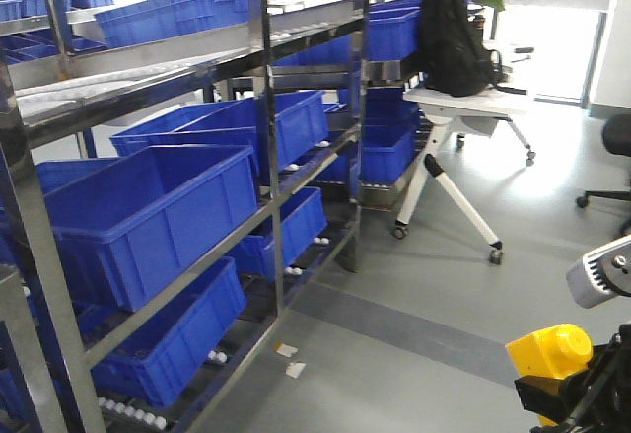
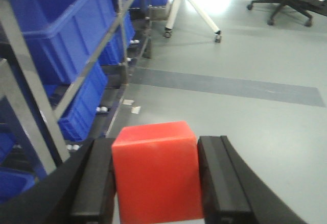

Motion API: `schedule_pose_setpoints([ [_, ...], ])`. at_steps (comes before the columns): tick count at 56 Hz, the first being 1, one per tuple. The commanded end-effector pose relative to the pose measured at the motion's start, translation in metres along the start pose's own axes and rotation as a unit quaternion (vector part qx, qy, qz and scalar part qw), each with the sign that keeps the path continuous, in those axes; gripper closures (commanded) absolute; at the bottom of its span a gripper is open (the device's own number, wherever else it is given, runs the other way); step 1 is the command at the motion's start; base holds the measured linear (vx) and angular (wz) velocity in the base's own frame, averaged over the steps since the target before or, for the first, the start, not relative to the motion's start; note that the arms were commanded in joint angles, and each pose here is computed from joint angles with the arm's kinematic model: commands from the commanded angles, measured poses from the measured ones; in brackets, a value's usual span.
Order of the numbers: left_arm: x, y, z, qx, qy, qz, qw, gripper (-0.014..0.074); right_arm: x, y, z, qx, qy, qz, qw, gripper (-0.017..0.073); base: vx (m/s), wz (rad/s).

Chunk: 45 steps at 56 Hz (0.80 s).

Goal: Pick red and yellow blocks into blue bin
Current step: 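Drive the base to the blue bin holding both blocks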

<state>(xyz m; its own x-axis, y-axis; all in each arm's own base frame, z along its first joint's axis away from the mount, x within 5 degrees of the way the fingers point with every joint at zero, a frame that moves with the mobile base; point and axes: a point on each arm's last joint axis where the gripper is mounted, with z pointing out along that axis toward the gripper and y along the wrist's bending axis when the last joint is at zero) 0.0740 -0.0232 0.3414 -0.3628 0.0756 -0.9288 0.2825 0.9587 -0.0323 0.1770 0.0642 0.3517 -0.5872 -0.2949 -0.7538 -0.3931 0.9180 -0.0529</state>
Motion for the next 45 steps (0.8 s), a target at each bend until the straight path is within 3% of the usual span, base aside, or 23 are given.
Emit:
schedule_pose_setpoints([
  [1, -0.0147, -0.0009, -0.0027, 0.004, -0.049, -0.006, 0.999, 0.0370, -0.0130, -0.0018, -0.0100, 0.008, -0.054, -0.005, 0.999, 0.0252, 0.32, 0.25],
  [22, -0.0147, -0.0009, -0.0027, 0.004, -0.049, -0.006, 0.999, 0.0370, -0.0130, -0.0018, -0.0100, 0.008, -0.054, -0.005, 0.999, 0.0252, 0.28, 0.37],
  [45, -0.0147, -0.0009, -0.0027, 0.004, -0.049, -0.006, 0.999, 0.0370, -0.0130, -0.0018, -0.0100, 0.008, -0.054, -0.005, 0.999, 0.0252, 0.20, 0.62],
])
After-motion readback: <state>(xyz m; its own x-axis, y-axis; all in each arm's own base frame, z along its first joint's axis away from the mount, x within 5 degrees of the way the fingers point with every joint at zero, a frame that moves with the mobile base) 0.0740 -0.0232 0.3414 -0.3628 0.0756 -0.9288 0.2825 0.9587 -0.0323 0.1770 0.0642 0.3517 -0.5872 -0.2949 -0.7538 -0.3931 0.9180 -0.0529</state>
